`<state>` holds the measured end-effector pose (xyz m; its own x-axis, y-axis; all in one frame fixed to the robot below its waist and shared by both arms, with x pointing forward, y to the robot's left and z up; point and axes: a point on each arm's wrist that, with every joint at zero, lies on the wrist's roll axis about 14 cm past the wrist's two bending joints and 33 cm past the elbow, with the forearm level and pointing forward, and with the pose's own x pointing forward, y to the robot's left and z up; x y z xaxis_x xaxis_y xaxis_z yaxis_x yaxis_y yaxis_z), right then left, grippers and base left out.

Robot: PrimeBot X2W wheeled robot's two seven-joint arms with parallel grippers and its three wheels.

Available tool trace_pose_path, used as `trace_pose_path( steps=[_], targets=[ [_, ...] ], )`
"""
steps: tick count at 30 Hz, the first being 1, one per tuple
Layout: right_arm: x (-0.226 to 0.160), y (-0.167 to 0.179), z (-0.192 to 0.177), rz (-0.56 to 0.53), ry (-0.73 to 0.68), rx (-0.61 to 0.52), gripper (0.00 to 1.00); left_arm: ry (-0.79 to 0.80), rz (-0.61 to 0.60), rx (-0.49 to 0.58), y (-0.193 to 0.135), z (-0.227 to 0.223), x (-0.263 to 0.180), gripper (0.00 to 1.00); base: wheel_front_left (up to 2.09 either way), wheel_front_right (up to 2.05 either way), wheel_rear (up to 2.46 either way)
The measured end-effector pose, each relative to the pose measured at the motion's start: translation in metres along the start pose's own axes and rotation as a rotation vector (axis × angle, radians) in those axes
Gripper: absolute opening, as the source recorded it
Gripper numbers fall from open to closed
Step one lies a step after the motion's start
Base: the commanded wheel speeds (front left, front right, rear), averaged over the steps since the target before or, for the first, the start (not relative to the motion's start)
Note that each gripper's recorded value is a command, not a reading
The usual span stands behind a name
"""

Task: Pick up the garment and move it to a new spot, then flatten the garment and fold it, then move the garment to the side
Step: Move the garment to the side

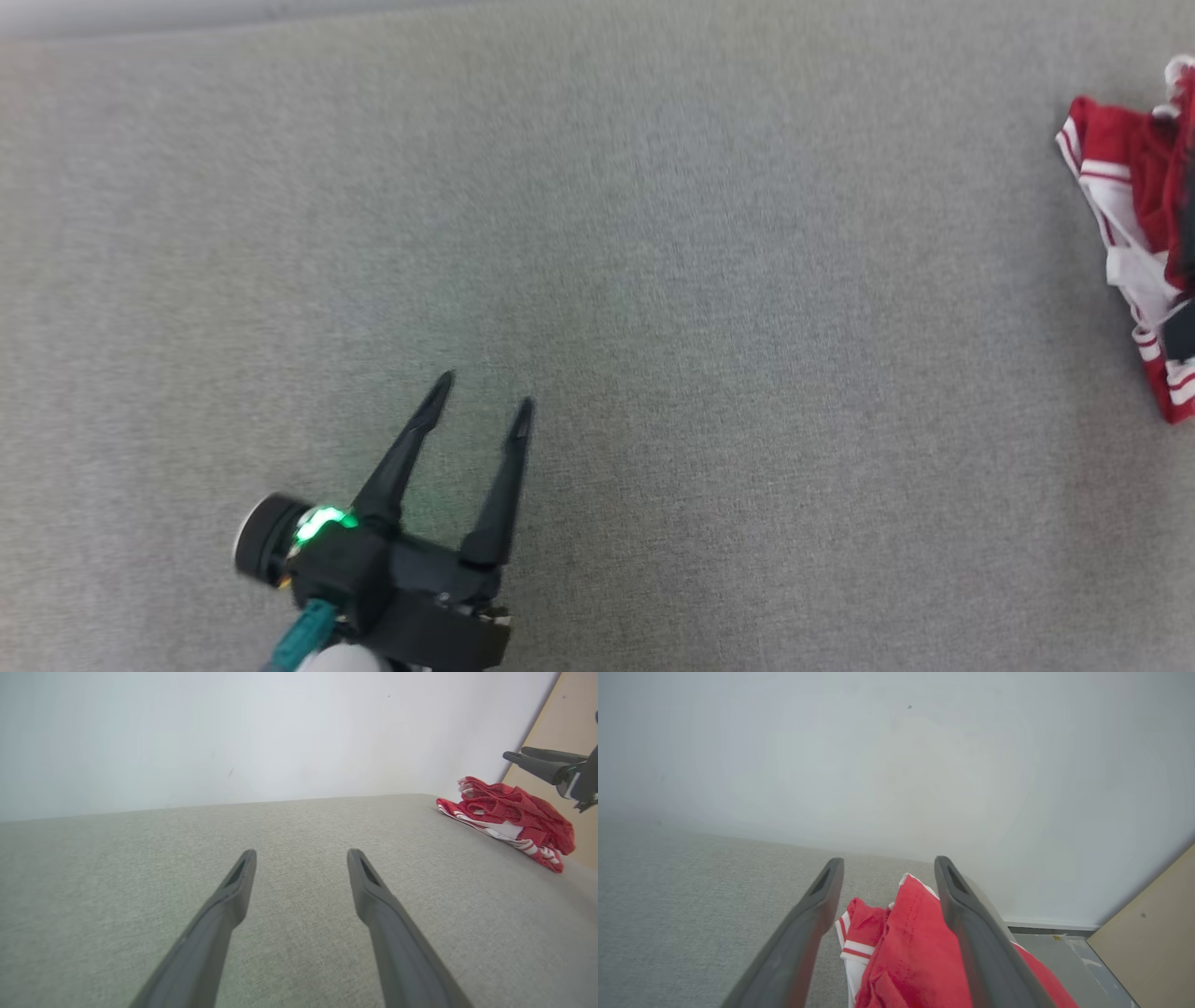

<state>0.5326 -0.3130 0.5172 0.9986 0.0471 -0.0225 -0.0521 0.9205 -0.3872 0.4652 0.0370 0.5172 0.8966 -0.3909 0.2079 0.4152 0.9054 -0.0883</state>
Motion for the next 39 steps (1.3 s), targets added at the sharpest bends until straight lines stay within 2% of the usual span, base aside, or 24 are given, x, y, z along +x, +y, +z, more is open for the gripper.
trace_pose_path(
  steps=[6, 10, 14, 20, 28, 39],
  targets=[
    [-0.019, 0.068, 0.025, 0.153, -0.072, 0.115, 1.0, 0.031, 0.19, -0.057, 0.036, 0.004, -0.025, 1.0, 0.0, 0.0, 0.0],
    [-0.04, 0.112, 0.036, 0.239, -0.094, 0.203, 1.0, 0.016, 0.28, -0.061, 0.056, 0.018, -0.045, 1.0, 0.0, 0.0, 0.0],
    [-0.065, 0.14, 0.05, 0.288, -0.12, 0.278, 1.0, 0.009, 0.357, -0.041, 0.071, 0.03, -0.07, 1.0, 0.0, 0.0, 0.0],
    [-0.108, 0.157, 0.074, 0.305, -0.186, 0.338, 1.0, -0.019, 0.378, -0.021, 0.068, 0.05, -0.105, 1.0, 0.0, 0.0, 0.0],
    [-0.156, 0.163, 0.109, 0.281, -0.299, 0.393, 1.0, -0.094, 0.316, 0.005, 0.05, 0.082, -0.135, 1.0, 0.0, 0.0, 0.0],
    [-0.202, 0.176, 0.088, 0.264, -0.24, 0.438, 1.0, -0.098, 0.322, 0.067, 0.045, 0.088, -0.165, 1.0, 0.0, 0.0, 0.0]
  ],
)
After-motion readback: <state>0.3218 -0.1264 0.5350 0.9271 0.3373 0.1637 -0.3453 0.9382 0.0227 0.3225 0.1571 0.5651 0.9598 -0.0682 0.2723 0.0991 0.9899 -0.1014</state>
